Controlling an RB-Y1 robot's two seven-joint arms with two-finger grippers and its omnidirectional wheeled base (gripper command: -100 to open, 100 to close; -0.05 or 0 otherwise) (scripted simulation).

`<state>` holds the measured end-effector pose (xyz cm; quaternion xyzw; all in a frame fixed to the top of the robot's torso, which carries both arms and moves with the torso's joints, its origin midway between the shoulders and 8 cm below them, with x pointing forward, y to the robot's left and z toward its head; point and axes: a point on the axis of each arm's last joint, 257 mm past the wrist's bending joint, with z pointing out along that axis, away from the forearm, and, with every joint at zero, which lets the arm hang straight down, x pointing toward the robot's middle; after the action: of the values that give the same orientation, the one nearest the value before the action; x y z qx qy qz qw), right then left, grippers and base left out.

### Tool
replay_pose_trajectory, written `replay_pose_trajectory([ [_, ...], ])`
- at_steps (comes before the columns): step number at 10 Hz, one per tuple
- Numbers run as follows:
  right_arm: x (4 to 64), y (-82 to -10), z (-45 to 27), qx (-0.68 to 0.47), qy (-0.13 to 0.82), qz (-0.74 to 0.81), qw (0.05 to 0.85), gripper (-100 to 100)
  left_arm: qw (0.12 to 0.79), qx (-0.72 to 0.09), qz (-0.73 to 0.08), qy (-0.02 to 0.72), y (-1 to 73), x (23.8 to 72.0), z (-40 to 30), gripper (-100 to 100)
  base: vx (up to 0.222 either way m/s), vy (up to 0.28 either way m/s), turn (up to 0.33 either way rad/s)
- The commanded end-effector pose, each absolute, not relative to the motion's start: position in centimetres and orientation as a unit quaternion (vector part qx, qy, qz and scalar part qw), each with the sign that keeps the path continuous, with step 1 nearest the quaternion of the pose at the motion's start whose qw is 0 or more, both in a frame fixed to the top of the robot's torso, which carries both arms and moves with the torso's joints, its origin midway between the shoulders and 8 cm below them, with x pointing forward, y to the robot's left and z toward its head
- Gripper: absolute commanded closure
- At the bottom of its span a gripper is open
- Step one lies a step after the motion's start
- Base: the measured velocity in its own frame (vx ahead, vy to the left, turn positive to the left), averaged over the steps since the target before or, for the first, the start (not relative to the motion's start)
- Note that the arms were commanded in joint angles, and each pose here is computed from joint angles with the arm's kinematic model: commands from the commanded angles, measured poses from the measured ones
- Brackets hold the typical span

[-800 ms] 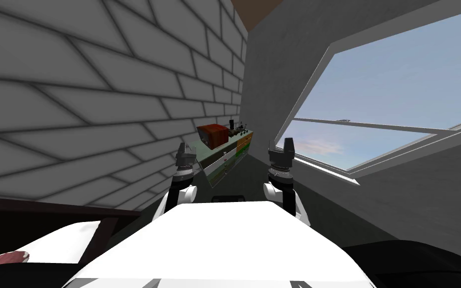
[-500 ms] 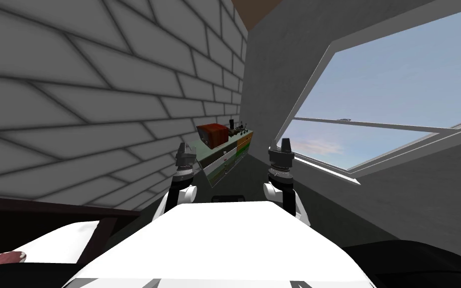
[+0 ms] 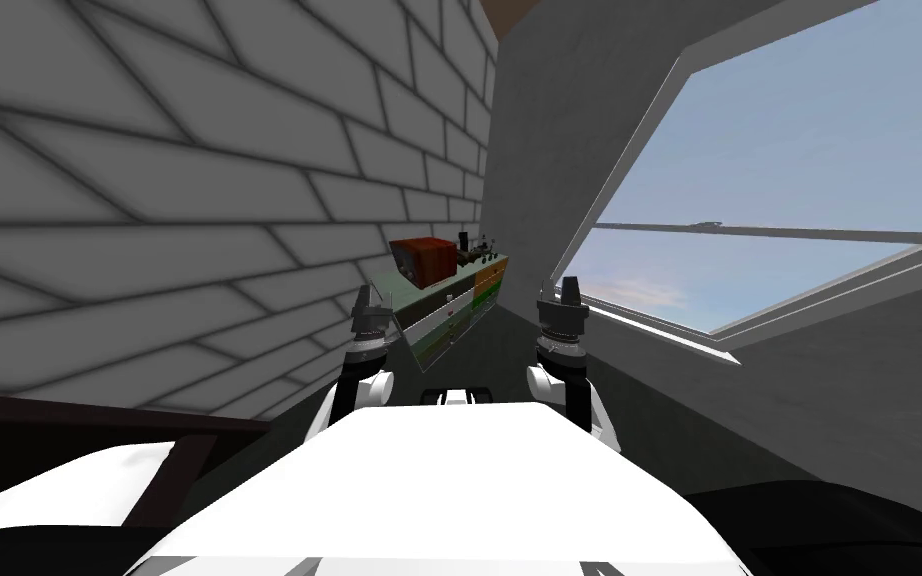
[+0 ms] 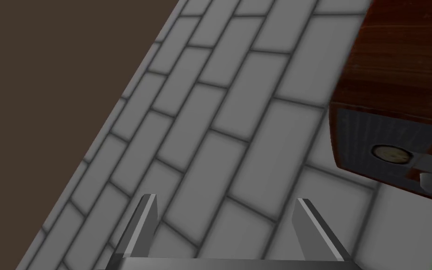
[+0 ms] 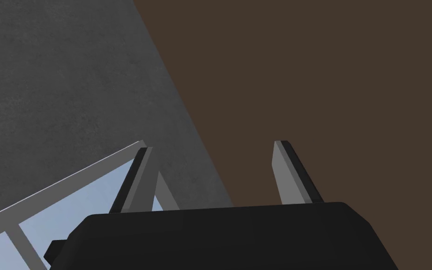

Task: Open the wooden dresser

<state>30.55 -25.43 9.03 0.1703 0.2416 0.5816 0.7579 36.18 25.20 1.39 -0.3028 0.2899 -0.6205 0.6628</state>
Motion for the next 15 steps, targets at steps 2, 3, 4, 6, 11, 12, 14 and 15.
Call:
replay_pose_trajectory([
  [2,30.6,-25.4,9.0,0.170,0.242,0.582,0.758,0,0.661,-0.296,-0.618,0.305,25.0,36.4,0.9,-100,0.012,-0.007,0.008],
  [3,30.6,-25.4,9.0,0.170,0.242,0.582,0.758,0,0.660,-0.291,-0.616,0.315,25.0,36.5,0.5,-100,0.044,-0.036,0.024],
  [4,30.6,-25.4,9.0,0.171,0.242,0.582,0.758,0,0.659,-0.289,-0.613,0.326,25.0,36.7,0.0,-100,0.057,-0.051,0.030],
  [6,30.6,-25.4,9.0,0.171,0.242,0.582,0.758,0,0.657,-0.287,-0.606,0.345,25.3,37.3,-1.3,-100,0.078,-0.066,0.044],
  [11,30.6,-25.4,9.0,0.171,0.242,0.582,0.758,0,0.651,-0.309,-0.581,0.377,27.2,38.8,-5.3,-100,0.105,-0.102,0.056],
  [12,30.6,-25.4,9.0,0.171,0.242,0.582,0.758,0,0.650,-0.316,-0.576,0.381,27.7,39.0,-6.1,-100,0.127,-0.107,0.046],
  [14,30.6,-25.4,9.0,0.171,0.242,0.582,0.758,0,0.648,-0.331,-0.566,0.387,28.7,39.5,-7.7,-100,0.118,-0.108,0.066],
  [15,30.6,-25.4,9.0,0.171,0.242,0.582,0.758,0,0.647,-0.338,-0.562,0.389,29.1,39.7,-8.4,-100,0.114,-0.116,0.066],
])
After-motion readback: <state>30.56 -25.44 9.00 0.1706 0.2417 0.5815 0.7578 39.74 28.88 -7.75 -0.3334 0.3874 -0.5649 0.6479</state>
